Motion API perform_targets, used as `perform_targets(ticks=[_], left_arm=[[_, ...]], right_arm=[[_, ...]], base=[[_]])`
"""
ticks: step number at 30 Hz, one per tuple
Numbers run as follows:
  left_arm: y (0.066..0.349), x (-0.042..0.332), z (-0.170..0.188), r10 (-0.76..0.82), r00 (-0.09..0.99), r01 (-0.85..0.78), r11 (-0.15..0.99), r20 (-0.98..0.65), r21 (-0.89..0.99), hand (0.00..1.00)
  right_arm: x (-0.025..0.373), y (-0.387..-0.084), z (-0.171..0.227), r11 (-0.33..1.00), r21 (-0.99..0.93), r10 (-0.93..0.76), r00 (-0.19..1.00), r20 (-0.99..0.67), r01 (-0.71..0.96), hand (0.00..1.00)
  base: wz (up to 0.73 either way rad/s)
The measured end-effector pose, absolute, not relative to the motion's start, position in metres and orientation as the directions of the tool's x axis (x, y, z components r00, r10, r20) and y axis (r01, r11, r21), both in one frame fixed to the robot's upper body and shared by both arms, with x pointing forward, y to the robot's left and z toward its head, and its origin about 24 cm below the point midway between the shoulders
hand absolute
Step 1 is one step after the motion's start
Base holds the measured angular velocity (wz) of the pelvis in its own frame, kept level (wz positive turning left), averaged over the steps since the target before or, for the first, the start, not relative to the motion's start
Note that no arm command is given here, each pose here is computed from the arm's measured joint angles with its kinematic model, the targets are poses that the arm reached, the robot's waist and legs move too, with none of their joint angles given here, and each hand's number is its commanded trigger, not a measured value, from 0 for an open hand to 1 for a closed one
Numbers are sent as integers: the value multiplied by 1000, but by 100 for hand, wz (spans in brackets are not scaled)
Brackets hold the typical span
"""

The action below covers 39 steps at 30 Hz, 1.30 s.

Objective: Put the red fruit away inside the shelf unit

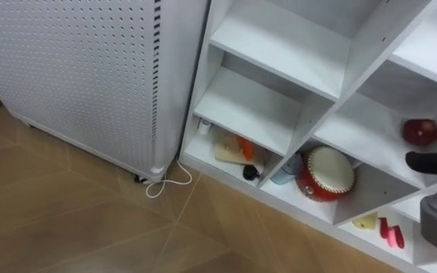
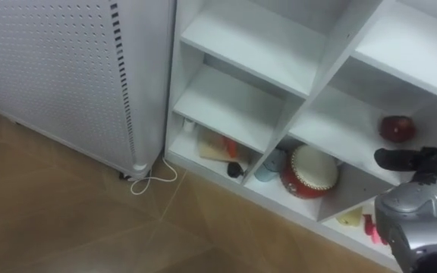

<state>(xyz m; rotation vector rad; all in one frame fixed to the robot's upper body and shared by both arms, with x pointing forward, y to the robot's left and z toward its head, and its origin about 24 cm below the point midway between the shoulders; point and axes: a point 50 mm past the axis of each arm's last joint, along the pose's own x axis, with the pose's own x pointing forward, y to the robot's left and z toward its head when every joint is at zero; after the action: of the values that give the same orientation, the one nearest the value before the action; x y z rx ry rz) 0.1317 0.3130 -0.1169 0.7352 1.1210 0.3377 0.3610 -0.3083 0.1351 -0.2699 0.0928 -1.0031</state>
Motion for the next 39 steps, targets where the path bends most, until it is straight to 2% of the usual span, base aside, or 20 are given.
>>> perform_targets(ticks=[17,23,31,36,39], left_arm=[[326,118,-114,651,380,67,689,-657,722,0],[326,95,-120,627,334,113,715,-704,690,0],[320,86,-128,553,291,147,780,-781,608,0],[319,76,-133,540,244,154,799,-806,582,0],[318,70,-135,538,219,144,807,-814,573,0]], right_arm=[[354,-322,131,464,-290,-871,491,24,837,0],[350,-333,121,490,-331,-859,512,-21,807,0],[346,-340,109,590,-469,-755,654,-32,657,0],[342,-324,88,658,-604,-595,802,-50,450,0],[327,-321,63,634,-704,-521,849,-85,319,0]], base=[[0],[0],[-6],[-15],[-4]])
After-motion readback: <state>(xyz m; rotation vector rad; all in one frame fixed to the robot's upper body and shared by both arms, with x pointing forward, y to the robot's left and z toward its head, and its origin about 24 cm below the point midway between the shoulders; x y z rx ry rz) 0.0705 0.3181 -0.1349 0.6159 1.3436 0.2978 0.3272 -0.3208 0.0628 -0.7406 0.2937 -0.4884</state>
